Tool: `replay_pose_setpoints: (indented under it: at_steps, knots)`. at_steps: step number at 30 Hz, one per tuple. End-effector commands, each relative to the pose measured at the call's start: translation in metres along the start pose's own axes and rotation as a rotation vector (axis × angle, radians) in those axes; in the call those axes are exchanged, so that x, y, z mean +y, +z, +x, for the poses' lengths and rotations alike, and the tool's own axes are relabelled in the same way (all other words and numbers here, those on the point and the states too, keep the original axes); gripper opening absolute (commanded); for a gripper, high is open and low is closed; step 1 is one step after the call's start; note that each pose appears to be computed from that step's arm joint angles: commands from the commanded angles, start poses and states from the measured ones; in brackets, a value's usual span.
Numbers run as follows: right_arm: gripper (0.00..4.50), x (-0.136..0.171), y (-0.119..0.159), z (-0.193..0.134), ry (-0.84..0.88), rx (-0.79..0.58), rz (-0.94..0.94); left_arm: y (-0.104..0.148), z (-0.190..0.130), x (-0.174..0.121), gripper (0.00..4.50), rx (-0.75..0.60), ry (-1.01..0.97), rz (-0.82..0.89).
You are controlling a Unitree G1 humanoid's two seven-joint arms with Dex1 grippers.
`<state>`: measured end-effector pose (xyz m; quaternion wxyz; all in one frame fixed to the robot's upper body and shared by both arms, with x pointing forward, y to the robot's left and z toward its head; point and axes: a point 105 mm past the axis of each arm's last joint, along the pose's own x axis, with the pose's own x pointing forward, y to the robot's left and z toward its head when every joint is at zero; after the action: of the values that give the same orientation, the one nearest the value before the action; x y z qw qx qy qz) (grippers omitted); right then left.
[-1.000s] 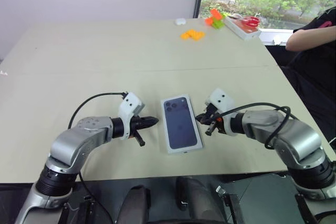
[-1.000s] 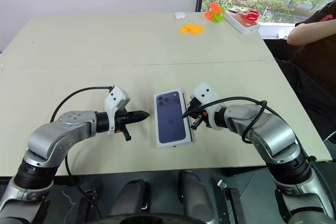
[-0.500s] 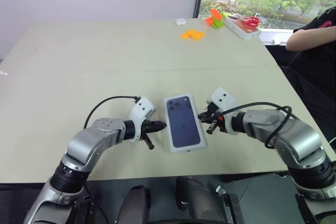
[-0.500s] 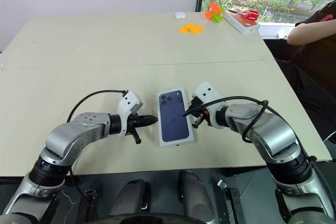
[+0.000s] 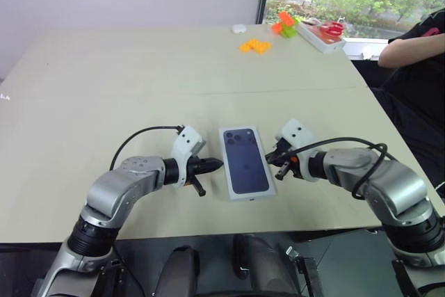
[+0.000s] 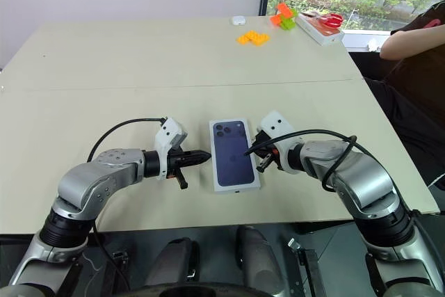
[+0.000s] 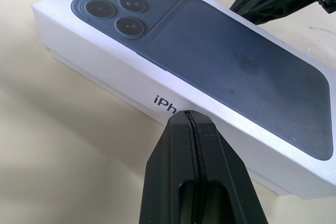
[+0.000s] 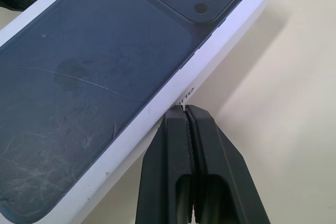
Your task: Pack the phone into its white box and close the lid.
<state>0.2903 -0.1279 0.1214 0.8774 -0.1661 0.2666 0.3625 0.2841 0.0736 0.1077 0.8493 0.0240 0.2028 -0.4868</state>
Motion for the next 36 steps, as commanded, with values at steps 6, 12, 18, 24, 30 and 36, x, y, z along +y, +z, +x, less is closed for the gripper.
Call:
replay_pose_setpoints:
  at_steps: [6,12,18,24,30,36]
  knots:
    - [0.06,0.009,0.010,-0.004,0.029,-0.043,-0.038,0.010,-0.001,-0.010,0.00,-0.032,-0.037,0.050]
    - [0.06,-0.011,0.011,-0.019,-0.043,-0.050,-0.066,0.019,-0.022,-0.002,0.00,-0.086,-0.038,0.007]
    - [0.06,-0.011,0.011,-0.041,0.002,-0.094,-0.147,0.038,-0.030,0.019,0.00,-0.176,0.043,-0.018]
    - [0.06,0.046,0.005,-0.049,0.282,-0.136,-0.194,0.059,0.005,0.039,0.00,-0.192,0.155,0.024]
    - [0.06,0.052,-0.021,-0.031,0.260,-0.029,-0.173,0.044,0.040,0.044,0.00,-0.040,0.167,0.044]
    - [0.06,0.039,-0.040,-0.020,0.181,0.055,-0.100,0.022,0.047,0.040,0.00,0.074,0.144,0.063]
